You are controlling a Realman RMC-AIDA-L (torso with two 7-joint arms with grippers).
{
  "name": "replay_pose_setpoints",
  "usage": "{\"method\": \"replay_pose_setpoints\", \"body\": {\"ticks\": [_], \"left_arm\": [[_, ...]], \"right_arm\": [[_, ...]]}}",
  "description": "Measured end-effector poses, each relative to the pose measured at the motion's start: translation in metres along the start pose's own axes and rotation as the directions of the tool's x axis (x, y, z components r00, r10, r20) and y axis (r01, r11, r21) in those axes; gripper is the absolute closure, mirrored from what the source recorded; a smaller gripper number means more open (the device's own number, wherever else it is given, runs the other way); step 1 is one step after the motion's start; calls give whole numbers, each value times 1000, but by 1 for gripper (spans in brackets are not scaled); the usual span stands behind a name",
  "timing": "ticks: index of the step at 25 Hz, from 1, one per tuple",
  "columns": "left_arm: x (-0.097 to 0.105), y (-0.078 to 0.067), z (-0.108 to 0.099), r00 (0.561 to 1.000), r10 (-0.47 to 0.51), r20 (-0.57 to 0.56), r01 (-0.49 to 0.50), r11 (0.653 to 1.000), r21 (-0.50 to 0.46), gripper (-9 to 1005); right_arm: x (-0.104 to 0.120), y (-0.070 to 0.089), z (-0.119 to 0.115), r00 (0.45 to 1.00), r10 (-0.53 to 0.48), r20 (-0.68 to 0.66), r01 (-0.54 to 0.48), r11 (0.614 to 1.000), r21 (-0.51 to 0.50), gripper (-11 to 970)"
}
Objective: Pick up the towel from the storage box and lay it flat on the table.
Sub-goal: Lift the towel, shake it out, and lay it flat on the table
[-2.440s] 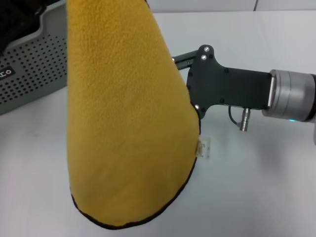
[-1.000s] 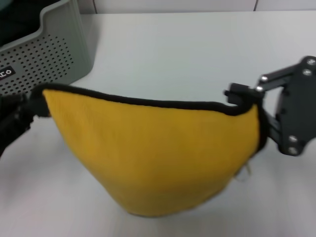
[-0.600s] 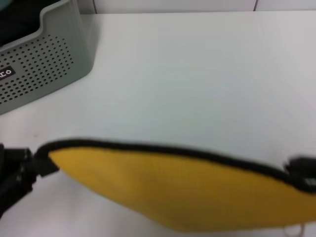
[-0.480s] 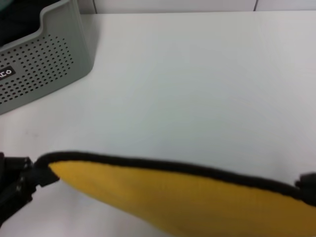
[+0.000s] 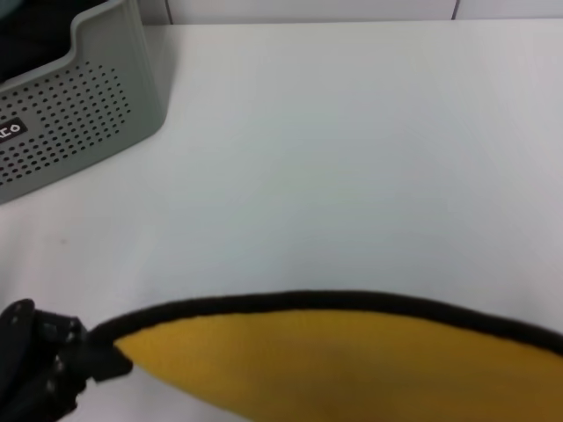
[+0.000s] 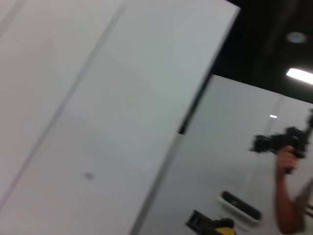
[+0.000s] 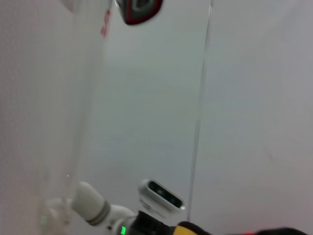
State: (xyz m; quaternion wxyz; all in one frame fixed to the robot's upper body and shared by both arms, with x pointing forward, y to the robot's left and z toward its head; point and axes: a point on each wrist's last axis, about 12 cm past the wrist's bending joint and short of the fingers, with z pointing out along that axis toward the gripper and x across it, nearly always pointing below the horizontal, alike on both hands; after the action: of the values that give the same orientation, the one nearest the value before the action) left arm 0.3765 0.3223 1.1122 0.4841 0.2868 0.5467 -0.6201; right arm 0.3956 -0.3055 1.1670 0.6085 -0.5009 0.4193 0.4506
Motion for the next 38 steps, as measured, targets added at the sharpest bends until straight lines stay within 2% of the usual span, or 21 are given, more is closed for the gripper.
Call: {"method": "replay_pose_setpoints", "body": {"ticks": [2, 5, 8, 11, 13, 17, 20, 26, 31, 36, 38], "left_arm": [[-3, -5, 1, 1000, 22, 8, -22, 999, 23, 969], [-4, -13, -3, 998, 51, 33, -51, 999, 9, 969], [-2, -18, -7, 997, 58, 51, -57, 998, -14, 969], [6, -14, -10, 999, 38, 35, -36, 999, -37, 968], [14, -5, -11, 1000, 14, 22, -12, 998, -57, 968], [27, 25, -6, 999, -45, 6, 45, 995, -86, 968], [35, 47, 6, 998, -52, -28, 48, 993, -107, 968], [43, 91, 35, 984, -64, -164, 28, 976, -214, 967], [38, 127, 52, 975, -43, -218, -36, 938, -345, 967], [28, 154, 67, 957, -18, -288, -105, 908, -407, 967], [24, 162, 72, 951, -9, -308, -129, 896, -425, 967]], "right_arm": [[-3, 3, 0, 1000, -9, 28, 10, 999, -39, 907], [-7, 4, 1, 998, -15, 57, 20, 996, -84, 903], [-4, 2, 2, 998, 2, 65, 4, 996, -89, 899], [3, 1, 2, 997, 31, 65, -26, 997, -75, 896], [20, -3, -1, 995, 81, 57, -80, 997, -14, 893], [54, -15, -4, 987, 159, 11, -159, 980, 123, 888], [76, -23, -3, 983, 181, -40, -170, 965, 198, 885], [99, -48, 4, 973, 174, -152, -123, 948, 295, 877], [113, -75, 9, 945, 154, -288, -38, 928, 369, 871], [129, -107, 21, 885, 149, -440, 45, 915, 401, 865], [131, -112, 24, 874, 143, -465, 65, 912, 404, 863]]}}
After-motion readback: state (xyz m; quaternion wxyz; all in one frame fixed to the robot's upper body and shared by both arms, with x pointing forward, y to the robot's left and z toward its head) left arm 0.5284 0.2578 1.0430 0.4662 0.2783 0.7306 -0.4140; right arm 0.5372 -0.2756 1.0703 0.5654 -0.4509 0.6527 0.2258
